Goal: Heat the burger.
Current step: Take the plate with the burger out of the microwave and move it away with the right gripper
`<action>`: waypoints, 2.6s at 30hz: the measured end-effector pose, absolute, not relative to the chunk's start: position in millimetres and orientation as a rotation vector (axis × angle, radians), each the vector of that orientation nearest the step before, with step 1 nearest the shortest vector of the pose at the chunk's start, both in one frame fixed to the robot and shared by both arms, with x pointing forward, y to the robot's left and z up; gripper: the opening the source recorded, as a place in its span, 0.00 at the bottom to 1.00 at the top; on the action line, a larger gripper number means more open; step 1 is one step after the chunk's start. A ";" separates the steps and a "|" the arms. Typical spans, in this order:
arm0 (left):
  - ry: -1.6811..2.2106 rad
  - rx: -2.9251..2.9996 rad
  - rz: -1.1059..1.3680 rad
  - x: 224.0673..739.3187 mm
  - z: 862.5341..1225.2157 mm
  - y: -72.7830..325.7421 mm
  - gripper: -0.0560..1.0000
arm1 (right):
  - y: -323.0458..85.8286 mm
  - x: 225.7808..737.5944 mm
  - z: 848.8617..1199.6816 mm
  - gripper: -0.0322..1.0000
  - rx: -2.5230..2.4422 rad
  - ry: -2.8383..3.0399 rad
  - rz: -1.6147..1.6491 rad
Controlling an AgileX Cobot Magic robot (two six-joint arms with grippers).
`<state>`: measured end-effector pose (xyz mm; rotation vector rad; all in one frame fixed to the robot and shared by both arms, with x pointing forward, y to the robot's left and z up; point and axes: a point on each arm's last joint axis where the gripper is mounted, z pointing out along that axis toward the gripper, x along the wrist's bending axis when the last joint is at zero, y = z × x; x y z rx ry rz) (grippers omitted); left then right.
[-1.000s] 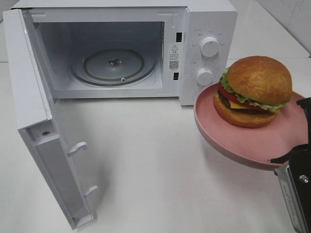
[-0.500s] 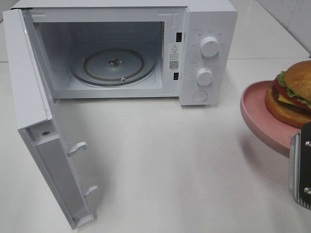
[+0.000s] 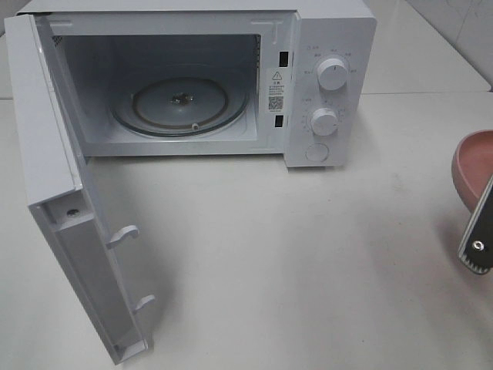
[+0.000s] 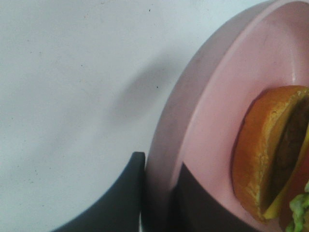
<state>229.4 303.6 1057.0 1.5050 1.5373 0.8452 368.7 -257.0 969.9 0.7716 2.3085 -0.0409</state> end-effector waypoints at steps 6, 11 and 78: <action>1.537 1.505 0.845 229.4 1057.0 303.6 0.97 | -248.6 385.7 967.7 0.13 0.983 2.222 -0.110; 1.537 1.505 0.845 229.4 1057.0 303.6 0.97 | -241.4 401.5 964.7 0.13 1.131 2.122 -0.205; 1.537 1.505 0.845 229.4 1057.0 303.6 0.97 | -221.5 443.9 866.4 0.40 1.523 1.954 -0.507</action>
